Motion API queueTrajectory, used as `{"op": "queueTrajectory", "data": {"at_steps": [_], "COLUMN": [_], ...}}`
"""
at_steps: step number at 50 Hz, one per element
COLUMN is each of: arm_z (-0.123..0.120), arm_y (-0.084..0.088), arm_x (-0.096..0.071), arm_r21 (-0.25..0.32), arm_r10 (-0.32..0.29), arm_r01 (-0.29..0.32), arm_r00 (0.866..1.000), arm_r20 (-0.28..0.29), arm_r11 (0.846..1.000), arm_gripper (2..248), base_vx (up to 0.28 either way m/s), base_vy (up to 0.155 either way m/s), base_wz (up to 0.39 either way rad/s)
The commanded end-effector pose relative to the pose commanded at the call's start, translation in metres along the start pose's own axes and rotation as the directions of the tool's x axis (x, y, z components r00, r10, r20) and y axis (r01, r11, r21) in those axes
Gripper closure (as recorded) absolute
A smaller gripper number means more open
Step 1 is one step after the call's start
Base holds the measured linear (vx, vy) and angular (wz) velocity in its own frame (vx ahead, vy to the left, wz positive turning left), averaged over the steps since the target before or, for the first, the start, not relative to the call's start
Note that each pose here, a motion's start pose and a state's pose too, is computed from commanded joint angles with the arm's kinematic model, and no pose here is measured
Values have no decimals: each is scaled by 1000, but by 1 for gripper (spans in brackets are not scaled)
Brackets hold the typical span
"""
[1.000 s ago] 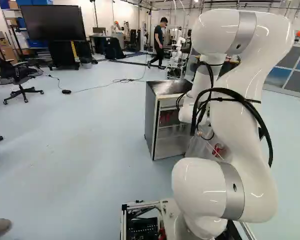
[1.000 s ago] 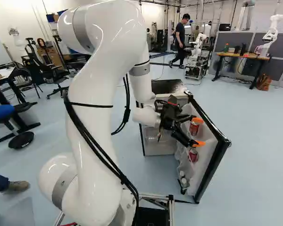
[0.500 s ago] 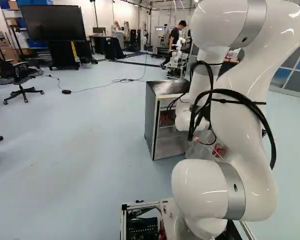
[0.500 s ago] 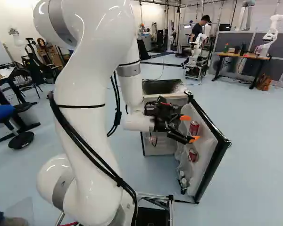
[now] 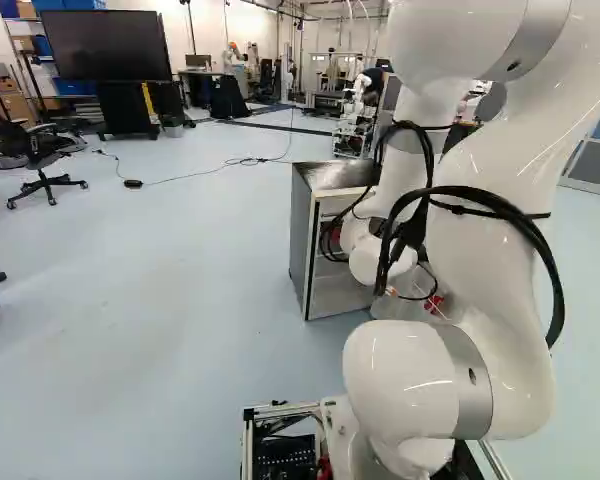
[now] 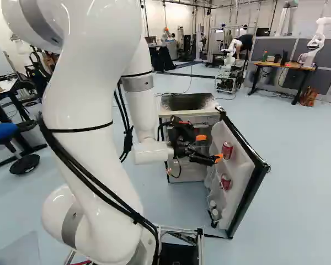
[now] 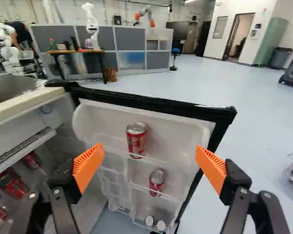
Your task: Grab a drink from the fridge
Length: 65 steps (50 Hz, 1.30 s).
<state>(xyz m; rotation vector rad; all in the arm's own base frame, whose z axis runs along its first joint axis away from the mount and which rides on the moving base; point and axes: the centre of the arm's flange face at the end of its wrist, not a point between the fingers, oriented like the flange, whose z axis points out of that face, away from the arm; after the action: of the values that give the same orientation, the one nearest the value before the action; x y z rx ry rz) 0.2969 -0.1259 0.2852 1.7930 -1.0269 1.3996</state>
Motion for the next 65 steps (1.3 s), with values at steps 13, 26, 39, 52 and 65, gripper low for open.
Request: {"op": "queueTrajectory", "data": {"at_steps": [13, 26, 39, 52, 65], "arm_z": [-12, -13, -12, -13, -16], "arm_y": [0, -11, -24, -36, -48], "arm_x": [-2, -11, -24, -38, -52], "arm_r21": [132, 260, 384, 502, 612], "arm_r10": [-38, -86, -140, -191, -238], "arm_r01": [37, 79, 118, 146, 162], "arm_r00": [999, 996, 990, 981, 970], "arm_r20": [5, 16, 30, 39, 44], "arm_r11": [991, 962, 916, 853, 774], "arm_gripper": [3, 3, 3, 3, 3], "base_vx": [0, 0, 0, 0, 0], "base_vy": [0, 0, 0, 0, 0], "base_wz": [0, 0, 0, 0, 0]}}
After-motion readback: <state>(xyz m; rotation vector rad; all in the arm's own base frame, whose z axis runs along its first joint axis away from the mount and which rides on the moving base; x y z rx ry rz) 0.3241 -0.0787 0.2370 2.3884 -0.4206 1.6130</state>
